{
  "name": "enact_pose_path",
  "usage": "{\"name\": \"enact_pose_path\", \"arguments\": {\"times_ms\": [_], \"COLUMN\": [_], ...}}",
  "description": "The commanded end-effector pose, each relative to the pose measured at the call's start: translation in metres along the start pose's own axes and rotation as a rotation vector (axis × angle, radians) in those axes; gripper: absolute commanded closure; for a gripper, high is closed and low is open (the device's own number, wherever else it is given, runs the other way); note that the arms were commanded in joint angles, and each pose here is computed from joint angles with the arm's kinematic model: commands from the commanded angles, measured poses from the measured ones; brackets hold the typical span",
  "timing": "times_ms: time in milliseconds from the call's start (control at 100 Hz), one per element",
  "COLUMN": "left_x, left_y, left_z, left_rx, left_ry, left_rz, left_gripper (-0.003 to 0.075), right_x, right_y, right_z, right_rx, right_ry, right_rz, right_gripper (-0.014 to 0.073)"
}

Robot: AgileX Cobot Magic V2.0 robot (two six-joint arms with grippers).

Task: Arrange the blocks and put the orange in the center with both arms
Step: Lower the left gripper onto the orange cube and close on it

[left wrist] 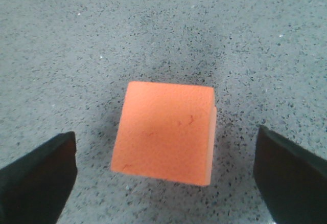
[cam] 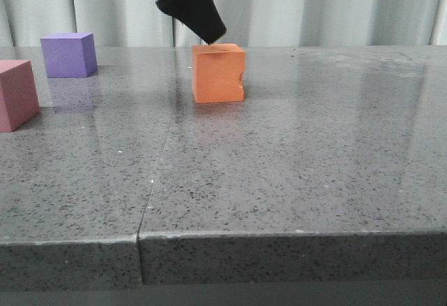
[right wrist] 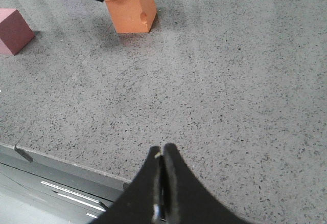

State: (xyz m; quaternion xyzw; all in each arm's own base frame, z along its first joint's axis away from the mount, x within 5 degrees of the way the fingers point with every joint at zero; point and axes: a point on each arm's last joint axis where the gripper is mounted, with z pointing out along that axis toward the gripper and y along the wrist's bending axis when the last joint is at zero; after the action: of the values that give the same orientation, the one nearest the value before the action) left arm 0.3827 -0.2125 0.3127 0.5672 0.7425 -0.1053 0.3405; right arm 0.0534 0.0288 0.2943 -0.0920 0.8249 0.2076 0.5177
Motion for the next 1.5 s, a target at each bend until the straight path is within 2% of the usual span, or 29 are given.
{"name": "enact_pose_path", "arguments": {"times_ms": [0,190,520,800,920,1110,1230,1490], "left_x": [-0.023,-0.024,-0.013,-0.012,-0.011,-0.010,-0.010,-0.012], "left_y": [0.002,0.006,0.007,0.006,0.005,0.003,0.003,0.003], "left_z": [-0.020,-0.008,0.021,0.023,0.023,0.023,0.023,0.018], "left_rx": [-0.082,-0.124,-0.076,-0.065,-0.047,-0.028,-0.028,-0.042], "left_ry": [-0.107,-0.136,-0.093,-0.085,-0.074,-0.063,-0.063,-0.070], "left_rz": [0.011,0.002,-0.022,-0.014,-0.010,-0.009,-0.009,-0.003], "left_gripper": [0.0062,0.0062,0.0062,0.0069,0.0137,0.0342,0.0437,0.0458], "right_x": [-0.013,-0.013,-0.013,-0.013,-0.013,-0.013,-0.013,-0.013], "right_y": [0.003,0.003,0.003,0.003,0.003,0.003,0.003,0.003], "right_z": [-0.003,-0.003,-0.003,-0.003,-0.003,-0.003,-0.003,-0.003], "right_rx": [-0.015,-0.015,-0.015,-0.015,-0.015,-0.015,-0.015,-0.015], "right_ry": [-0.085,-0.085,-0.085,-0.085,-0.085,-0.085,-0.085,-0.085], "right_rz": [-0.018,-0.018,-0.018,-0.018,-0.018,-0.018,-0.018,-0.018], "right_gripper": [0.0664,0.0664,0.0664,0.0664,0.0664,0.0664,0.0664,0.0664]}}
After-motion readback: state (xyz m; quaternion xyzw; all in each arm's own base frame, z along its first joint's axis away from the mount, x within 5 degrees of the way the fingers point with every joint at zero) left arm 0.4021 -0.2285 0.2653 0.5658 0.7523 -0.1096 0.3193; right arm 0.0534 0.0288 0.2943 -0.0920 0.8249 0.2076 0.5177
